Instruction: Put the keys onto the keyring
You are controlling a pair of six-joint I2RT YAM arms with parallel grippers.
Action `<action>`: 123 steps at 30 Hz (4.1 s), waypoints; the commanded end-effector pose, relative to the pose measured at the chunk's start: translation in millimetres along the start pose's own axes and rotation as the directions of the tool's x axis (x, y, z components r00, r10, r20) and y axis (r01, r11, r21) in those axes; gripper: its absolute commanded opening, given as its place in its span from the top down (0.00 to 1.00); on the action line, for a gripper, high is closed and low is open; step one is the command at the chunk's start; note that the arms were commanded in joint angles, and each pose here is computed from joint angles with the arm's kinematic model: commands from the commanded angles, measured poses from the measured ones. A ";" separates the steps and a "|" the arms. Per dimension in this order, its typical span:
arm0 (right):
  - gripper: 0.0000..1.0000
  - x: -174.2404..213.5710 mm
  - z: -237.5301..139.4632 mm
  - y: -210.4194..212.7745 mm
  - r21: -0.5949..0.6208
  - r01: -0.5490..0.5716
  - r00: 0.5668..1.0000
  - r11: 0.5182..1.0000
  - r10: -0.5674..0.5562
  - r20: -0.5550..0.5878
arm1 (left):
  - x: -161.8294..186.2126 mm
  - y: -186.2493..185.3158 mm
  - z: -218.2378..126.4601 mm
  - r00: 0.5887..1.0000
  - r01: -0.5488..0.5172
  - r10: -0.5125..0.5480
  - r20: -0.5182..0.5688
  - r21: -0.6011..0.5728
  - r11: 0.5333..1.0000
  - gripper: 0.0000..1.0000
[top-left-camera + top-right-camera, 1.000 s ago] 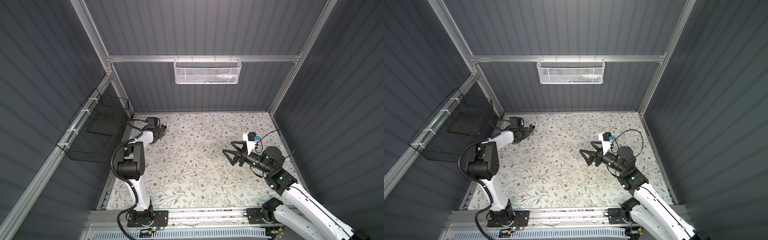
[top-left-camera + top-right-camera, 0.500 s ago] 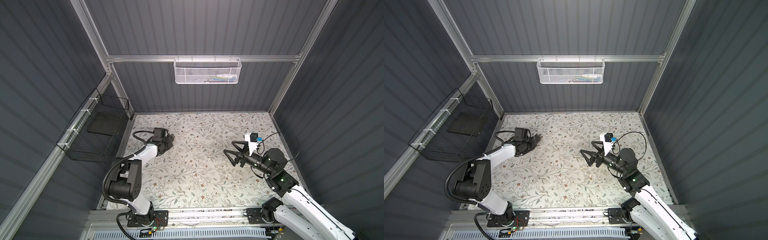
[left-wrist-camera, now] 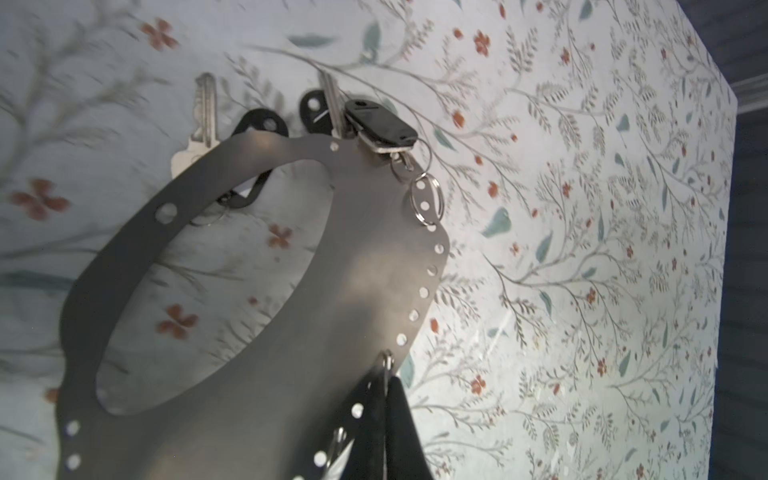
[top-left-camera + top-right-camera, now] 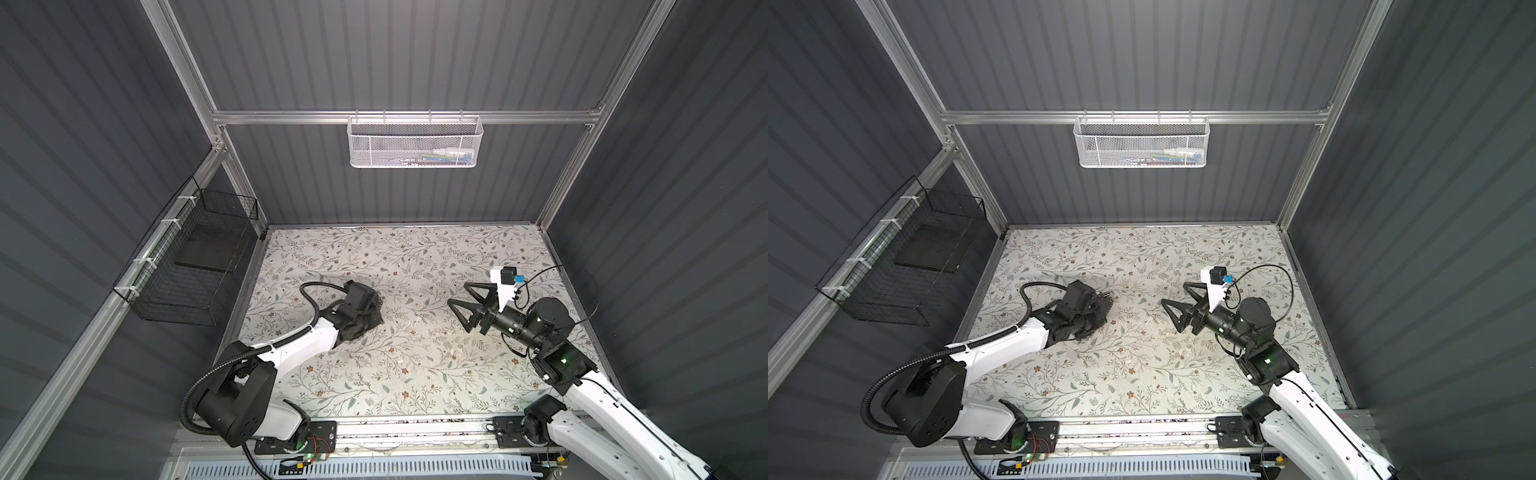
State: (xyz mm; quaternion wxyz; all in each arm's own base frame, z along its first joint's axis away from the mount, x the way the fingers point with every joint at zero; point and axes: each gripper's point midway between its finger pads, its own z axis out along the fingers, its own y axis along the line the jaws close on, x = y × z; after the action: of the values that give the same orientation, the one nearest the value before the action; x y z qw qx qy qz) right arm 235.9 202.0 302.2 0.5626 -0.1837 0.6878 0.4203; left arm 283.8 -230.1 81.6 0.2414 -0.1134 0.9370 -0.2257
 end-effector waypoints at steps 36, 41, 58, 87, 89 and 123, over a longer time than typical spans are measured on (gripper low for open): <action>0.19 101.4 46.9 -66.1 0.312 -0.066 0.898 0.948 0.192 -0.396 | -117.3 -57.9 -83.3 0.902 -0.351 0.370 0.224 -0.120 0.929 1.00; 0.27 146.2 73.8 -62.7 0.290 -0.085 0.816 0.953 0.234 -0.528 | -117.0 -41.2 -88.0 0.902 -0.347 0.366 0.230 -0.121 0.930 1.00; 0.46 250.0 145.8 -85.1 0.296 -0.128 0.572 0.947 0.314 -0.758 | -100.2 -27.6 -103.1 0.910 -0.317 0.319 0.263 -0.052 0.947 1.00; 0.45 267.0 70.9 -63.9 0.311 0.082 0.552 0.947 0.217 -0.805 | -99.1 -26.3 -103.1 0.905 -0.328 0.329 0.268 -0.052 0.943 1.00; 0.46 256.0 74.8 -68.7 0.273 0.171 0.556 0.947 0.136 -0.820 | -99.5 -25.9 -105.5 0.903 -0.330 0.332 0.274 -0.055 0.943 1.00; 0.67 267.1 113.1 -76.0 0.031 0.397 0.429 0.917 -0.156 -0.890 | -101.8 -26.6 -130.2 0.878 -0.362 0.360 0.316 -0.053 0.931 1.00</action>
State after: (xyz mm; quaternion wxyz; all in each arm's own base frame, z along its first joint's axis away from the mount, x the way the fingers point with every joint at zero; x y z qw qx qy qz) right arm 282.6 298.4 21.5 0.2092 -0.4019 0.8884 0.0744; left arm 308.8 -179.2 224.8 0.4093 0.0236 0.8969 -0.1660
